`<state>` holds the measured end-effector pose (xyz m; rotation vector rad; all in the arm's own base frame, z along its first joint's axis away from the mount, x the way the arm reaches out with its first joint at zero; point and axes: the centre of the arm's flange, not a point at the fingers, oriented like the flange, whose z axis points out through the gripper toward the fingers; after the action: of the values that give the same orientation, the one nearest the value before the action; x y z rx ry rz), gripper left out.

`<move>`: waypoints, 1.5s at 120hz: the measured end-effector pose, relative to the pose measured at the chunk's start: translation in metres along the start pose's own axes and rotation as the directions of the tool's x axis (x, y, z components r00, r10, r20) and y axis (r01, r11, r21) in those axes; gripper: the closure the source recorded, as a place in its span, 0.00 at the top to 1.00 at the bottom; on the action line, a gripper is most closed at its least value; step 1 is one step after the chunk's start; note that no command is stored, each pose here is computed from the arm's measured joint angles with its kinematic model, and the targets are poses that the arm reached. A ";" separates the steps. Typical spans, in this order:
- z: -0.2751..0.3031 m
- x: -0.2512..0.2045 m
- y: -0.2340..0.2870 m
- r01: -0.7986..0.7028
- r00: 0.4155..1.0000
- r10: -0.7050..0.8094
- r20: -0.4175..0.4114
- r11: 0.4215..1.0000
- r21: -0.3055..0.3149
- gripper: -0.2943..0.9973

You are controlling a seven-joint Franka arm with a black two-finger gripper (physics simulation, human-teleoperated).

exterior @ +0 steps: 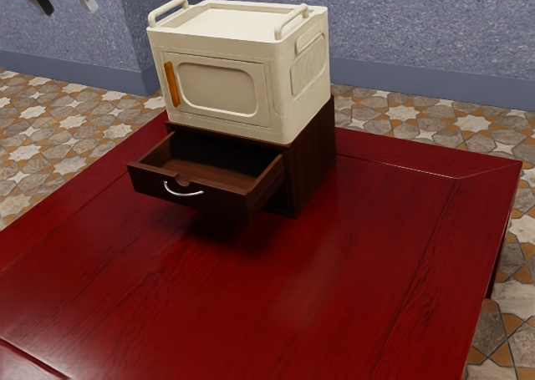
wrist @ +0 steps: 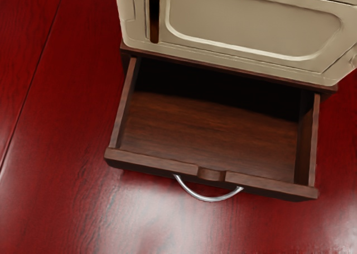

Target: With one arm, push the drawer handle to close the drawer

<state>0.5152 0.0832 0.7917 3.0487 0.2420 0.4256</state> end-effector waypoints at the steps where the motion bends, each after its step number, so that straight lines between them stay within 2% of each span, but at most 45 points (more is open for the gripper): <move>1: 0.002 -0.001 0.004 -0.008 1.000 0.008 0.005 1.000 -0.004 0.76; 6: 0.009 -0.013 0.023 -0.050 0.998 0.051 0.033 0.998 -0.027 0.76; 10: 0.006 -0.041 0.034 -0.087 0.994 0.090 0.057 0.995 -0.055 0.76; 17: 0.001 -0.103 0.007 -0.062 0.994 0.069 0.084 0.995 -0.079 0.75; 24: 0.006 -0.176 0.006 -0.060 0.994 0.066 0.092 0.996 -0.060 0.76; 30: 0.033 -0.218 0.010 -0.067 0.989 0.072 0.130 0.997 -0.045 0.76; 41: 0.125 -0.255 0.005 -0.066 0.953 0.084 0.290 0.995 -0.069 0.76; 53: 0.178 -0.273 0.013 -0.077 0.918 0.092 0.387 0.996 -0.055 0.76; 65: 0.231 -0.255 0.033 -0.110 0.893 0.105 0.438 0.994 -0.015 0.76; 73: 0.268 -0.236 0.039 -0.114 0.892 0.105 0.441 0.993 -0.005 0.75; 92: 0.300 -0.204 0.039 -0.108 0.938 0.100 0.333 0.994 0.004 0.75; 96: 0.303 -0.197 0.038 -0.107 0.946 0.100 0.310 0.994 0.006 0.71; 113: 0.320 -0.170 0.035 -0.120 0.963 0.109 0.247 0.992 0.030 0.43; 127: 0.334 -0.136 0.027 -0.129 0.970 0.113 0.213 0.990 0.061 0.30; 148: 0.356 -0.102 0.027 -0.150 0.973 0.131 0.191 0.985 0.091 0.21; 180: 0.378 -0.075 0.022 -0.154 0.975 0.134 0.175 0.983 0.105 0.17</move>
<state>0.5514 0.0372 0.4097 3.2075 0.0391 0.1640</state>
